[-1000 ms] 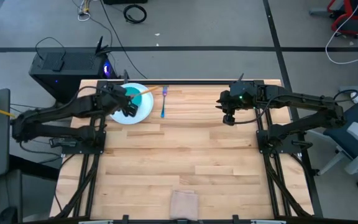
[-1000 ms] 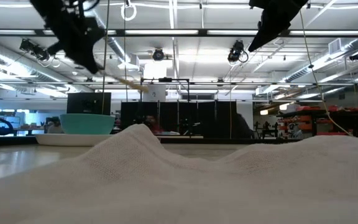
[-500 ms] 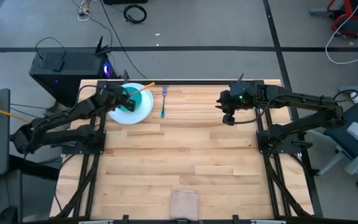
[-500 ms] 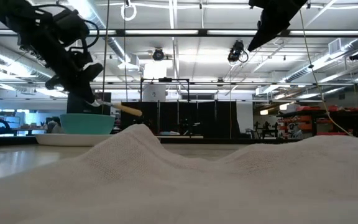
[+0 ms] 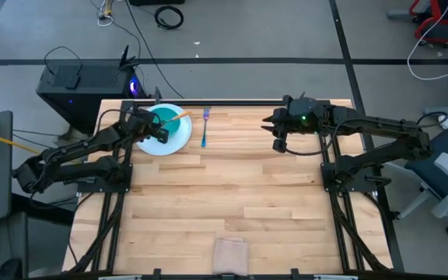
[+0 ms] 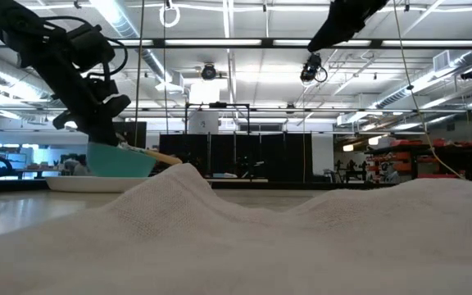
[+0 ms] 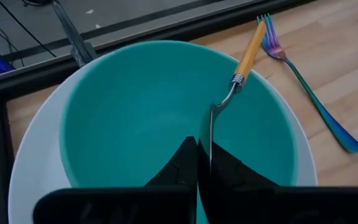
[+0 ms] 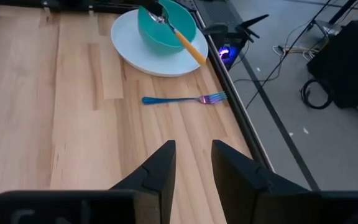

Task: Set table place
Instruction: Put the yellow spoon on the blue bowl

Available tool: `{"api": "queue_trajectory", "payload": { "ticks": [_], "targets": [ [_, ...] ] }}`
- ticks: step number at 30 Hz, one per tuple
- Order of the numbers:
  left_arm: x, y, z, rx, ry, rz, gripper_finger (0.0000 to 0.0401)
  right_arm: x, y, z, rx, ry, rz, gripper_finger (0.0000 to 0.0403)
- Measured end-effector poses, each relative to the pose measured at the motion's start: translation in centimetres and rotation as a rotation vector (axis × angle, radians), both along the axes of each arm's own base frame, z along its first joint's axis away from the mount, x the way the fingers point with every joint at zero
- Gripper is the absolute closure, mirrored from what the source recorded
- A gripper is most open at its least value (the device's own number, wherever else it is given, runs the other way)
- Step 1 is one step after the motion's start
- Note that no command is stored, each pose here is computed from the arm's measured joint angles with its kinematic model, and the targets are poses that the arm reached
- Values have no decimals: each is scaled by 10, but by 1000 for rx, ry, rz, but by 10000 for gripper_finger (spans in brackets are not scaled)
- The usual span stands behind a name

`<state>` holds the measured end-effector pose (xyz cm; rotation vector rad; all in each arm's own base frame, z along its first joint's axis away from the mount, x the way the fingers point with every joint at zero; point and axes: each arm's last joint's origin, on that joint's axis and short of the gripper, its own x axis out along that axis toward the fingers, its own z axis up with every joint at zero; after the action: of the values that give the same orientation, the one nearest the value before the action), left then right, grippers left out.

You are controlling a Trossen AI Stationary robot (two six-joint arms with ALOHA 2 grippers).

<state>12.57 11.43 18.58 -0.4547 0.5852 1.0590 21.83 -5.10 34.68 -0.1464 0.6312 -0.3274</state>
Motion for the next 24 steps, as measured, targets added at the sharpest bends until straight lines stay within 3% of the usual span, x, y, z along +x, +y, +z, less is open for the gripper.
{"api": "queue_trajectory", "payload": {
  "ticks": [24],
  "targets": [
    [-4,-3,-5,-57,32,22,366,0,0,0,-15,4,9,293]
  ]
}}
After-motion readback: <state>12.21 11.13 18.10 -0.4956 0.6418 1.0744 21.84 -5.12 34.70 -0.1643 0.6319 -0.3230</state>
